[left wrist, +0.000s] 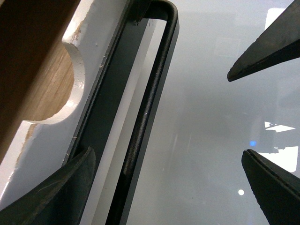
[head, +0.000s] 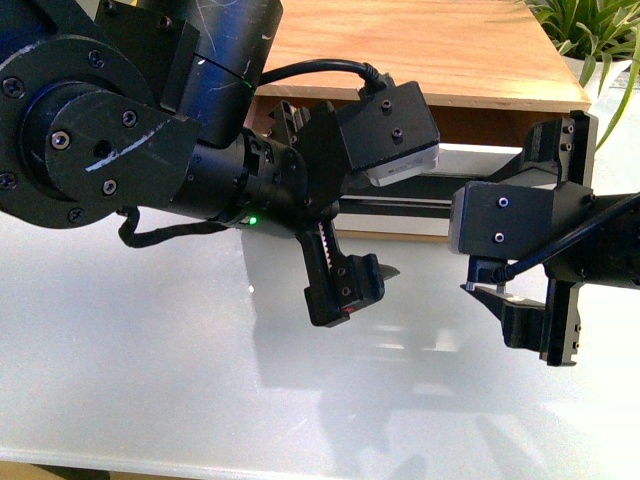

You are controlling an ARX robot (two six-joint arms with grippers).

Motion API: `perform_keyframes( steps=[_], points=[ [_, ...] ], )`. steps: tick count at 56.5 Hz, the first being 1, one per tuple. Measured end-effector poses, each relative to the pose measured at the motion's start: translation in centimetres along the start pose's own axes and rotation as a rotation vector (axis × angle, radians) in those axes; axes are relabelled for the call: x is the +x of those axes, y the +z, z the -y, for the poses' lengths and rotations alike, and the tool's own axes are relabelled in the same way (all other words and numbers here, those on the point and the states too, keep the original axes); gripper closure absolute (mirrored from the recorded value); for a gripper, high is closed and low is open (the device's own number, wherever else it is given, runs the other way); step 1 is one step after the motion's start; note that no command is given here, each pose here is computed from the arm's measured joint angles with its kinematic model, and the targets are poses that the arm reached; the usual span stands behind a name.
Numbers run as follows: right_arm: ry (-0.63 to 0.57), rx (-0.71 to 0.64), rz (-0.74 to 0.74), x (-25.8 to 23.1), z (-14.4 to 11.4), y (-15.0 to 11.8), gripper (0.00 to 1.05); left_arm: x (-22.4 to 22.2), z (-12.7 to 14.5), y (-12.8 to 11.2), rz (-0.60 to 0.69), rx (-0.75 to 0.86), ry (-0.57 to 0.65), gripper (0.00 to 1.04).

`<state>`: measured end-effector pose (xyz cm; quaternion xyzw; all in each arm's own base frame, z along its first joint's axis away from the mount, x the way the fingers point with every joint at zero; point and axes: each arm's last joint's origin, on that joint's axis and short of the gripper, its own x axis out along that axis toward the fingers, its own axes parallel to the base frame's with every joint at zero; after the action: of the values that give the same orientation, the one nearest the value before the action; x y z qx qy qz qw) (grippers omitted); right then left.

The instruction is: Close drawer sideways

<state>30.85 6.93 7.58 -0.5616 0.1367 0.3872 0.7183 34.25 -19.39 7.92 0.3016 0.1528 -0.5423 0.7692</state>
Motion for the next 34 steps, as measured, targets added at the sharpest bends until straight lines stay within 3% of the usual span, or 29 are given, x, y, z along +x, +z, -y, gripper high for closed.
perform_keyframes(
  steps=[34],
  points=[
    [-0.073, 0.006, -0.011, 2.6, 2.4, -1.3, 0.09, 2.4, -3.2, -0.4, -0.025, -0.013, 0.056, 0.09]
  ],
)
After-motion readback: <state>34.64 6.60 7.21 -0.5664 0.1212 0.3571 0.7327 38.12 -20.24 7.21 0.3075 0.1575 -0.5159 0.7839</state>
